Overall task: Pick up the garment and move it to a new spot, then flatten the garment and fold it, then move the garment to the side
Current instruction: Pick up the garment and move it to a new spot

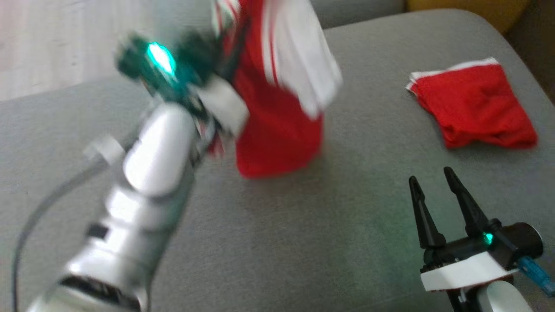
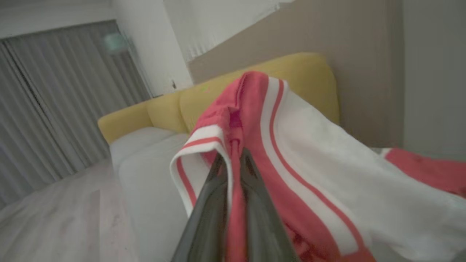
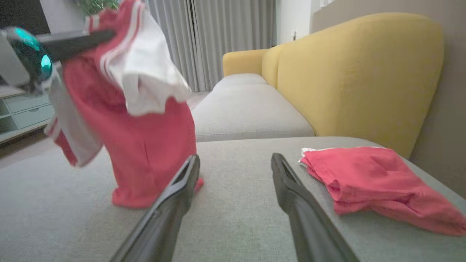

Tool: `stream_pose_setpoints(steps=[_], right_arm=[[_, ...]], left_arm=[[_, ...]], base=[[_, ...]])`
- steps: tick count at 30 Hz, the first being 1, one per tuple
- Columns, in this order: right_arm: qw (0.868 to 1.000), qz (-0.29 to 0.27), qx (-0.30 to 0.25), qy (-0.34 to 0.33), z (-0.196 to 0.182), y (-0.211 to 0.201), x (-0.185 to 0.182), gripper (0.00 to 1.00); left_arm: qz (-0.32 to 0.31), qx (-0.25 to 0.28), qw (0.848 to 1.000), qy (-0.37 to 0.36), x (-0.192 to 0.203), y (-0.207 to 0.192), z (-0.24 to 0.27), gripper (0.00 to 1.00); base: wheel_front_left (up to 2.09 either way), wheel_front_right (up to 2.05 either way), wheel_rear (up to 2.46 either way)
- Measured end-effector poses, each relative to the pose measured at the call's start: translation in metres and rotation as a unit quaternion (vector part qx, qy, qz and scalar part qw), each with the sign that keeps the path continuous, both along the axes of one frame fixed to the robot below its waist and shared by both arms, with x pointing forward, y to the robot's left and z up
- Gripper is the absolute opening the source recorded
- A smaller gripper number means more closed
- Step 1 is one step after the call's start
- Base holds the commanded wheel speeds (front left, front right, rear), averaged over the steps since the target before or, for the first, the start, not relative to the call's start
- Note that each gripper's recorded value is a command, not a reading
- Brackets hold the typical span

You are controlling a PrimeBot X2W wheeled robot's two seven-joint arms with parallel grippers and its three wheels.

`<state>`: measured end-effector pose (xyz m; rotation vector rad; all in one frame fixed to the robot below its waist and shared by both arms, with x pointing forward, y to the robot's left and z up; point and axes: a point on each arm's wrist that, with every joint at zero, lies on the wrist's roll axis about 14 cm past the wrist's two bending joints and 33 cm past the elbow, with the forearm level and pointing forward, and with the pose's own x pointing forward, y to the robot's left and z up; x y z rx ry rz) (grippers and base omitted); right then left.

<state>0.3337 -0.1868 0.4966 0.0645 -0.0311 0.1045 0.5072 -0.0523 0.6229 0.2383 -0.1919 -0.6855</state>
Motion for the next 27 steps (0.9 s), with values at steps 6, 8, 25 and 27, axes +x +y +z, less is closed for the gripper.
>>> stream_pose_setpoints(steps=[6, 8, 25, 27], right_arm=[[1.0, -0.014, -0.002, 0.028, -0.016, -0.008, 0.004, 1.0], [0.999, -0.019, -0.005, 0.029, -0.016, -0.012, 0.008, 1.0], [0.999, -0.009, 0.026, 0.019, -0.014, 0.004, -0.002, 1.0], [0.999, -0.004, 0.037, 0.009, -0.009, 0.01, 0.002, 1.0]], left_arm=[[-0.059, 0.017, 0.988, 0.141, -0.047, -0.03, -0.138, 0.0], [-0.073, 0.003, 0.981, 0.178, -0.067, -0.037, -0.165, 1.0], [0.086, -0.147, 0.98, 0.105, -0.12, 0.037, -0.096, 1.0], [0.14, -0.14, 0.975, 0.097, -0.126, 0.076, -0.103, 1.0]], base=[[0.0, 0.0, 0.0], [0.0, 0.0, 0.0], [0.0, 0.0, 0.0], [0.0, 0.0, 0.0]])
